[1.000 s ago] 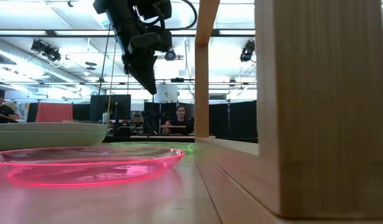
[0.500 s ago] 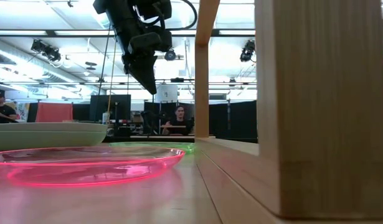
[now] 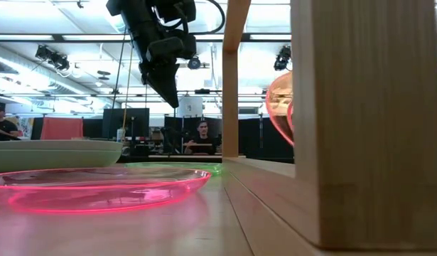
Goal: Place and stack plates onto a shelf
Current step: Put the orange plate on the shelf
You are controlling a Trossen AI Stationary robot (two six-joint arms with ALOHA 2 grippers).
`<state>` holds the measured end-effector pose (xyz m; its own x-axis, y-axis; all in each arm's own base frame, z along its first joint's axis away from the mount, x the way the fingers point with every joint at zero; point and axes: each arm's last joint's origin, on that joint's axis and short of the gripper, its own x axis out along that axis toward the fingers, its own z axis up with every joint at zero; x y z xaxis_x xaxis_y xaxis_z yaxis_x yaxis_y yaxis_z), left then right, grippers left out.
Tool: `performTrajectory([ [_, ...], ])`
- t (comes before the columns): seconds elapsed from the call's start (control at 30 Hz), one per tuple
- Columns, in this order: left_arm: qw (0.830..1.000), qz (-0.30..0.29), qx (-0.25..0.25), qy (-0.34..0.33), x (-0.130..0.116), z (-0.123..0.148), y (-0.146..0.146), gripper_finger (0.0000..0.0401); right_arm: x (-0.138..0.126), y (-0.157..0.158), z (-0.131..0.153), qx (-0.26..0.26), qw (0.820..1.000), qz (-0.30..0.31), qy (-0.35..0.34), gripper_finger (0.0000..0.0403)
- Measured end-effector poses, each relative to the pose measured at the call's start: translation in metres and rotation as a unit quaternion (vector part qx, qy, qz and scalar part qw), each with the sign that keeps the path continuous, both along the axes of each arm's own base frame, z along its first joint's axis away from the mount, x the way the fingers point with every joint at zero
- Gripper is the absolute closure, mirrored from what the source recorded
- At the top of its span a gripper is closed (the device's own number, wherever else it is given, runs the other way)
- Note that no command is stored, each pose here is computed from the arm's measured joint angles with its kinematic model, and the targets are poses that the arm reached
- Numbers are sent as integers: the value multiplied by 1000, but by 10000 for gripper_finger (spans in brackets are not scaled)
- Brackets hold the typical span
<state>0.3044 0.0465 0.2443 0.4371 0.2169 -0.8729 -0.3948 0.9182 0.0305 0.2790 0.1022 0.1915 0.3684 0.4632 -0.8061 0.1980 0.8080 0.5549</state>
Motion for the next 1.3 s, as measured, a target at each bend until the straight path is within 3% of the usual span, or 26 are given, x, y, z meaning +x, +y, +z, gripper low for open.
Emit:
performTrajectory([
  [0.47,1000,0,0,0,0,0,0,386,1,-1,0,-13,1000,-9,-7,359],
  [0.93,1000,0,0,0,0,0,0,386,1,-2,0,-30,999,-20,-12,278],
  [1.3,1000,0,0,0,0,0,0,386,1,-2,0,-30,999,-20,-12,240],
])
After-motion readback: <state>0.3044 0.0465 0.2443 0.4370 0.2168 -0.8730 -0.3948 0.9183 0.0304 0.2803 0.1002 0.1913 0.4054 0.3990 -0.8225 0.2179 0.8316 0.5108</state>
